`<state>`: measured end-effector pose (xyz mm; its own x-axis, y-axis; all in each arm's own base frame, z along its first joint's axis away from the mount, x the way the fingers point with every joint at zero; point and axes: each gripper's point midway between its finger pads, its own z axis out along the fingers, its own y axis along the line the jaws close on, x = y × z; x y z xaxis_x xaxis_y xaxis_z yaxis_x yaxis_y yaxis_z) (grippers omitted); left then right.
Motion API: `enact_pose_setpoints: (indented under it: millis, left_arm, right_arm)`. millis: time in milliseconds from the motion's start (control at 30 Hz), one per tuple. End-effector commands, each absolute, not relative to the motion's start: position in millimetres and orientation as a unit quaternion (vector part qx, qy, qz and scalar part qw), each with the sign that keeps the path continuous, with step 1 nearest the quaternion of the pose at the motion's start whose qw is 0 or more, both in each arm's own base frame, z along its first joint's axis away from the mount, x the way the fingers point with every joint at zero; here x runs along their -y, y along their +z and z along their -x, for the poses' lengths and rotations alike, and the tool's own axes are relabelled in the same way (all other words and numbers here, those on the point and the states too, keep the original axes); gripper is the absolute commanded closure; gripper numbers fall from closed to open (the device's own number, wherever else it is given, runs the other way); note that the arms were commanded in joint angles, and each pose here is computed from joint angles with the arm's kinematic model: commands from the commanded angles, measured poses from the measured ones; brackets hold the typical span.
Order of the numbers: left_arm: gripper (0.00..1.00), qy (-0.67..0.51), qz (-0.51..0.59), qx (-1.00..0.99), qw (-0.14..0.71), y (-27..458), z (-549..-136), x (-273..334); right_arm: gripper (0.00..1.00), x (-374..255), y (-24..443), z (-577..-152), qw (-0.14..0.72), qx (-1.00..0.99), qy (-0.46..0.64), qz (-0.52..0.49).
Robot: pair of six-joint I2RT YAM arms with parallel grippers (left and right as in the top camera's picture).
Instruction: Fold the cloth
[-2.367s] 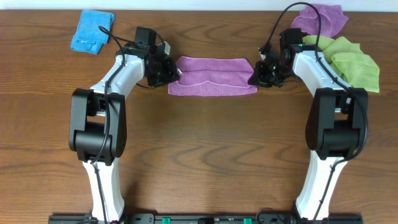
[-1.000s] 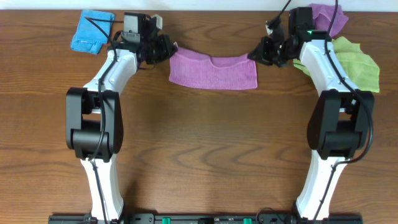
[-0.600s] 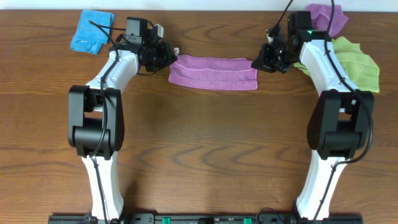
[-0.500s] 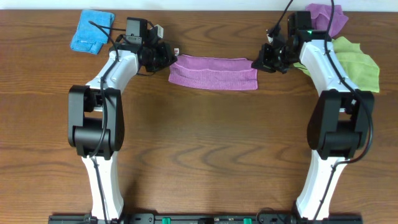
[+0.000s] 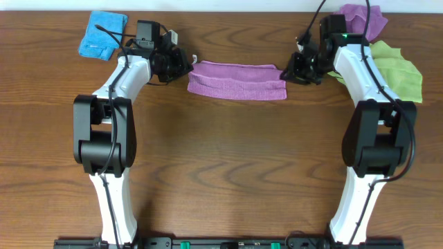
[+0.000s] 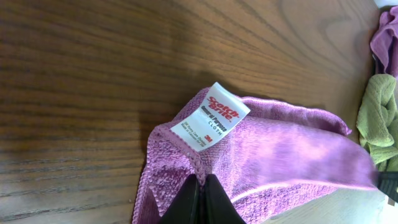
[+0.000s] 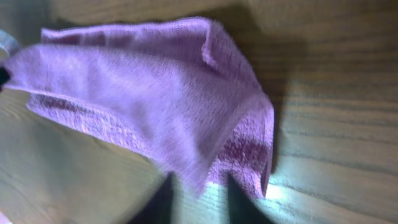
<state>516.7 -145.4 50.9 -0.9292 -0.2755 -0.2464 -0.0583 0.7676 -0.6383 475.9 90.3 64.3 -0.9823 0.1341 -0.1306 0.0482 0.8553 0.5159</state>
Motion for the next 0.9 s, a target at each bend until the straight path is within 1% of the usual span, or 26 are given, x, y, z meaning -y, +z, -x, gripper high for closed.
enact_pose_setpoints:
  millis: [0, 33, 67, 100, 133, 167, 300, 367, 400, 433, 467, 500, 533, 567, 600, 700, 867]
  left_arm:
    - [0.76, -0.330, 0.081, -0.925, 0.172, 54.1, -520.9, 144.4]
    - [0.57, -0.332, 0.081, -0.924, 0.171, 54.5, -520.4, 145.0]
    - [0.51, -0.333, 0.080, -0.924, 0.169, 54.6, -519.8, 145.5]
    - [0.46, -0.338, 0.077, -0.923, 0.168, 55.9, -519.1, 147.0]
    - [0.39, -0.341, 0.076, -0.922, 0.168, 57.0, -518.8, 147.9]
    - [0.37, -0.341, 0.075, -0.922, 0.168, 57.8, -518.8, 147.9]
    - [0.39, -0.337, 0.055, -0.923, 0.178, 64.3, -517.7, 147.8]
    - [0.41, -0.335, 0.041, -0.923, 0.186, 71.5, -516.7, 147.9]
    - [0.43, -0.334, 0.034, -0.922, 0.190, 75.7, -516.1, 148.2]
    - [0.45, -0.334, 0.026, -0.922, 0.195, 80.9, -515.8, 149.2]
    - [0.53, -0.334, 0.019, -0.921, 0.200, 85.9, -514.9, 151.4]
    - [0.68, -0.333, 0.009, -0.920, 0.205, 90.4, -514.1, 153.4]
    - [0.81, -0.330, -0.009, -0.920, 0.213, 96.8, -512.7, 156.6]
    - [0.91, -0.322, -0.023, -0.920, 0.220, 100.4, -511.6, 158.9]
    - [0.94, -0.313, -0.031, -0.922, 0.225, 101.9, -511.2, 159.9]
    - [0.94, -0.254, -0.051, -0.935, 0.242, 100.8, -510.7, 159.5]
    - [0.94, -0.117, -0.070, -0.958, 0.253, 84.0, -507.9, 151.7]
  right_arm:
    - [0.32, -85.4, 61.0, -477.4, 0.083, -0.961, 0.262, -0.030]
    - [0.27, -84.8, 60.4, -477.0, 0.082, -0.962, 0.260, -0.029]
    - [0.27, -83.6, 60.1, -476.9, 0.082, -0.962, 0.258, -0.030]
    - [0.27, -82.2, 59.5, -477.0, 0.082, -0.963, 0.254, -0.031]
    - [0.27, -81.4, 59.2, -477.1, 0.083, -0.964, 0.252, -0.031]
    - [0.26, -80.7, 59.0, -477.3, 0.083, -0.964, 0.251, -0.032]
    - [0.25, -77.0, 59.1, -478.0, 0.084, -0.964, 0.251, -0.036]
    - [0.26, -74.8, 59.1, -478.2, 0.084, -0.964, 0.251, -0.038]
    - [0.29, -73.4, 59.1, -478.5, 0.085, -0.963, 0.251, -0.039]
    - [0.36, -72.7, 59.1, -478.6, 0.085, -0.963, 0.251, -0.040]
    - [0.61, -72.9, 59.3, -478.7, 0.085, -0.963, 0.252, -0.040]
    - [0.85, -73.0, 59.7, -478.8, 0.086, -0.963, 0.253, -0.040]
    - [0.99, -73.0, 60.1, -478.8, 0.086, -0.963, 0.253, -0.040]
    - [0.99, -73.2, 60.7, -479.1, 0.087, -0.963, 0.253, -0.039]
    - [0.99, -73.9, 61.7, -479.7, 0.088, -0.963, 0.253, -0.038]
    - [0.98, -74.3, 66.6, -483.9, 0.096, -0.962, 0.253, -0.036]
    - [0.98, -74.9, 75.2, -491.8, 0.111, -0.962, 0.246, -0.030]
